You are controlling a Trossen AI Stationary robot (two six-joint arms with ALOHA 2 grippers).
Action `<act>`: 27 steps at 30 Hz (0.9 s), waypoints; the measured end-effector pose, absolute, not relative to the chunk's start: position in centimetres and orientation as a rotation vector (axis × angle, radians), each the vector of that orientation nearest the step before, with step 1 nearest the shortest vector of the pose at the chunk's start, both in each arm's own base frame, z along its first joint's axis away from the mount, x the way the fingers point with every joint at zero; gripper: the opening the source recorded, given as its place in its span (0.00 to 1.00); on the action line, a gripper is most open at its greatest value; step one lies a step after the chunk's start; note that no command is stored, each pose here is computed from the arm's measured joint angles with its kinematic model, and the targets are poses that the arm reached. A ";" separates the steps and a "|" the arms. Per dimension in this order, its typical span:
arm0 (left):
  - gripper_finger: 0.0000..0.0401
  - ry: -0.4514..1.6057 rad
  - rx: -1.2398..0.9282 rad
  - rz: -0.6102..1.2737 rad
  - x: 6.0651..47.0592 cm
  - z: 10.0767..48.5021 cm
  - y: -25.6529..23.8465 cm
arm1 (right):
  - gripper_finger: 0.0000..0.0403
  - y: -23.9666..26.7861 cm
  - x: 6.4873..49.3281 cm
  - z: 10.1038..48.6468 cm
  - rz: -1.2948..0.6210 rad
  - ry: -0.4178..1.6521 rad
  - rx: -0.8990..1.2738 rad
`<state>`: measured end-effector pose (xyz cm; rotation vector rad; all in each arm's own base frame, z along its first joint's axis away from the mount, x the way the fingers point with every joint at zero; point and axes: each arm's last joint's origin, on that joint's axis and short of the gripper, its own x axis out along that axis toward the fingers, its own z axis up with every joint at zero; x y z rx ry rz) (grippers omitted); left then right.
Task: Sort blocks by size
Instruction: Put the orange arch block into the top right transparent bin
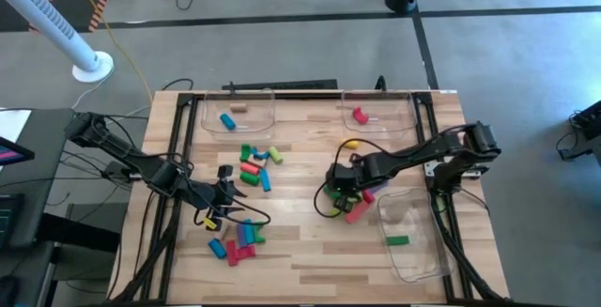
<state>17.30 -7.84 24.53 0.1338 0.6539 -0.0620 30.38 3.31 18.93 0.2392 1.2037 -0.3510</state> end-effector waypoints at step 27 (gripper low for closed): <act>0.39 0.655 0.131 -0.059 17.3 24.5 -7.9 | 0.17 -4.1 25.9 26.4 -0.709 0.935 0.163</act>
